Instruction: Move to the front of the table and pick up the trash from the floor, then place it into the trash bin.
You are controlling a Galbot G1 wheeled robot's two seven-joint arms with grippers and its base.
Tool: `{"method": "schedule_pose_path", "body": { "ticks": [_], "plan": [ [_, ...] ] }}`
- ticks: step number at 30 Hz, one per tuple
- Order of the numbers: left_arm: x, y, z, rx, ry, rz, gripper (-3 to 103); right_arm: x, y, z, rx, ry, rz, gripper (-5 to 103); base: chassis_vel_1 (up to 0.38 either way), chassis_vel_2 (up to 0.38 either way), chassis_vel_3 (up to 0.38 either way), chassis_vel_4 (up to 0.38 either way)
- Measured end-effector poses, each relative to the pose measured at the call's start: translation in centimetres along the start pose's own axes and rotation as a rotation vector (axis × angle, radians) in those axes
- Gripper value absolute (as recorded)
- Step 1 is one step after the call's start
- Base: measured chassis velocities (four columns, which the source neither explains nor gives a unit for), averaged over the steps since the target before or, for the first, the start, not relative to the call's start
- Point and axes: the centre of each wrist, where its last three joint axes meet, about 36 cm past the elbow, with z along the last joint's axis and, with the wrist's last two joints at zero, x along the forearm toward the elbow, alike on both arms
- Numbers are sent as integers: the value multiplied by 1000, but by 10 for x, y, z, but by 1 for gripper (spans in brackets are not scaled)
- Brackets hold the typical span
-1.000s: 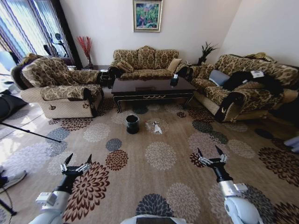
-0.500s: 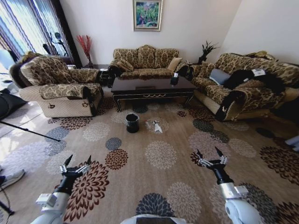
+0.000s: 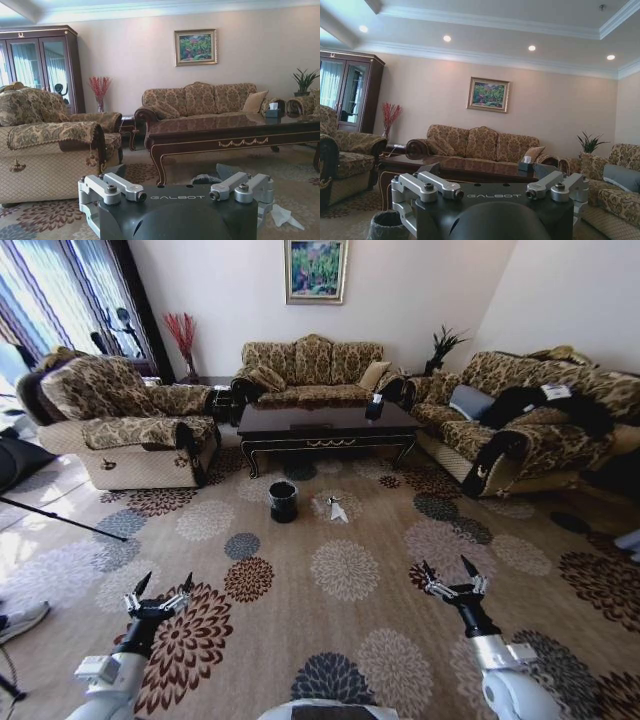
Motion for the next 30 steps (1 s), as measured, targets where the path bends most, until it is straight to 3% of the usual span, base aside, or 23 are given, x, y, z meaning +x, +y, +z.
{"method": "schedule_pose_path", "body": {
  "ticks": [11,30],
  "plan": [
    [-1,-1,4,8,6,-17,100,0,6,1,-49,-17,-3,100,0,0,0,0],
    [5,-3,8,13,14,-16,100,6,6,7,-19,-19,-23,100,0,0,0,0]
  ]
}}
